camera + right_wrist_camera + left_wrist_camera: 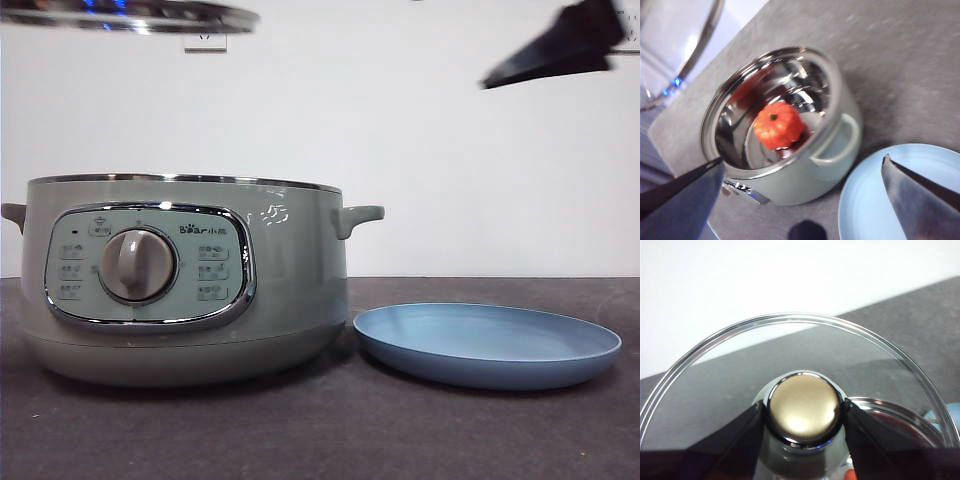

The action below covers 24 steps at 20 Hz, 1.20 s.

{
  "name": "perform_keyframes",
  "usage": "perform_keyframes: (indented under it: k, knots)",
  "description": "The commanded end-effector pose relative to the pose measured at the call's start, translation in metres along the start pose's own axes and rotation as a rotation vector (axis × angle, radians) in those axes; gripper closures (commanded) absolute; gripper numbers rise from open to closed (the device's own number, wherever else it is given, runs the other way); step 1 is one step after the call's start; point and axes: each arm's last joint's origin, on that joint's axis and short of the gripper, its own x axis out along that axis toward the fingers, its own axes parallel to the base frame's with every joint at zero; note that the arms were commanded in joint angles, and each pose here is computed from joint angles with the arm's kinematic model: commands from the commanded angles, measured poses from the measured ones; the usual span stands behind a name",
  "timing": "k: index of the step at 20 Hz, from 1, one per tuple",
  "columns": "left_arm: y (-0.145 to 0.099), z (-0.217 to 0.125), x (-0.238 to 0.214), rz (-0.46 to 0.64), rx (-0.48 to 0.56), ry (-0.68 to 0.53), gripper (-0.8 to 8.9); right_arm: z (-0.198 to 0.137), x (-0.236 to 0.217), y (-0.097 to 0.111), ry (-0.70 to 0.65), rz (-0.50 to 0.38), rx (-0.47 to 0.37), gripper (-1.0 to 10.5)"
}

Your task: Take the pumpkin out from the steamer,put the pumpkin in the blue plate,close the lid

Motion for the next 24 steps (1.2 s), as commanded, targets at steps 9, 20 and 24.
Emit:
perform_keyframes:
  k: [9, 20, 24]
  knots:
    - [0.014, 0.006, -0.039, 0.233, -0.008, -0.061, 8.27, 0.060, 0.104, 0.061, 0.319, -0.009, -0.270, 4.0]
    - [0.018, 0.001, -0.042, 0.373, 0.051, 0.003, 8.26, 0.030, 0.229, 0.088, 0.463, -0.022, -0.449, 4.0]
    - [0.018, 0.001, -0.042, 0.373, 0.051, 0.003, 8.26, 0.009, 0.255, 0.077, 0.530, -0.029, -0.441, 4.0]
